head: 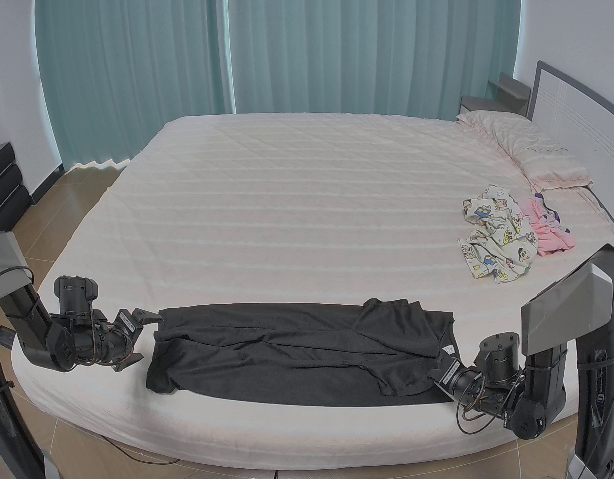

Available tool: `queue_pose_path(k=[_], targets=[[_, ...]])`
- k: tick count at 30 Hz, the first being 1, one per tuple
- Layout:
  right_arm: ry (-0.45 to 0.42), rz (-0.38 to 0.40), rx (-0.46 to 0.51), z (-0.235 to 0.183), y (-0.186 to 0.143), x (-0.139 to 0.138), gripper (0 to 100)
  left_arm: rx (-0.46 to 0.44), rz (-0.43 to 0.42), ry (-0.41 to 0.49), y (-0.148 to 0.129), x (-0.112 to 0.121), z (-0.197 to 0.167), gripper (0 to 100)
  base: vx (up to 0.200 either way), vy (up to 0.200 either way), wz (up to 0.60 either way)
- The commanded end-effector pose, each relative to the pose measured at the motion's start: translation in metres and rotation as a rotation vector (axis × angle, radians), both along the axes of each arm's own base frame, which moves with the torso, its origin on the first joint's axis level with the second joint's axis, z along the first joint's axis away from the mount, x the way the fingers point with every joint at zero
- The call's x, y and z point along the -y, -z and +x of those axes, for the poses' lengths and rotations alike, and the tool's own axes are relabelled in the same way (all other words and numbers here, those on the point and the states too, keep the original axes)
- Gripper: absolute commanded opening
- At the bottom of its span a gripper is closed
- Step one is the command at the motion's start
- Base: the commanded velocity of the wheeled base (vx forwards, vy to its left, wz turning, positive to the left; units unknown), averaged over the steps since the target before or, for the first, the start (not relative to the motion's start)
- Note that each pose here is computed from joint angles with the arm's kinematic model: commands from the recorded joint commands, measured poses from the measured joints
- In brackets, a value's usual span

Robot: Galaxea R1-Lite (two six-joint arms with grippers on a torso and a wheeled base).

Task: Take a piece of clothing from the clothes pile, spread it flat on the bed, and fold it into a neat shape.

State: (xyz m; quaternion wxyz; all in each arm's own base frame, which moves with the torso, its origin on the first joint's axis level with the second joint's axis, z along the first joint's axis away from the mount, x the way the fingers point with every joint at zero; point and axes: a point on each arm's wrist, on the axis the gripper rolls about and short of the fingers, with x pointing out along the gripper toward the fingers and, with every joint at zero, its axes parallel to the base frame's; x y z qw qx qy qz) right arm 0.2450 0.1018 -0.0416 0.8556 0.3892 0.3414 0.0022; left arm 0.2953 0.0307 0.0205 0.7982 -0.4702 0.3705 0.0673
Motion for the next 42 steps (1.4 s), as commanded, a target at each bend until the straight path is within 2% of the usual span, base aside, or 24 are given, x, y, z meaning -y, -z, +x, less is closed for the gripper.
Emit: queue_pose_path(k=[1, 9, 21, 28, 40, 42], targets=[[0.000, -0.001, -0.003, -0.004, -0.001, 0.001, 0, -0.002, 0.001, -0.002, 0.001, -0.001, 0.000, 100, 0.000, 0.000, 0.00], [-0.023, 0.006, -0.001, -0.021, -0.020, 0.006, 0, -0.007, 0.001, 0.000, 0.002, 0.000, -0.001, 100, 0.000, 0.000, 0.00], [-0.078, 0.033, 0.079, -0.026, -0.041, -0.007, 0, -0.015, 0.000, 0.000, 0.003, 0.000, -0.002, 100, 0.000, 0.000, 0.00], [-0.079, 0.051, 0.128, -0.026, -0.054, -0.006, 0, -0.014, 0.000, -0.001, 0.003, 0.000, -0.002, 100, 0.000, 0.000, 0.00], [-0.083, 0.054, 0.131, -0.032, -0.060, -0.004, 0, -0.018, 0.001, -0.002, 0.005, -0.001, 0.000, 100, 0.000, 0.000, 0.00], [-0.088, 0.040, 0.102, -0.037, -0.056, -0.003, 0, -0.018, 0.001, -0.001, 0.005, 0.000, 0.000, 100, 0.000, 0.000, 0.00]])
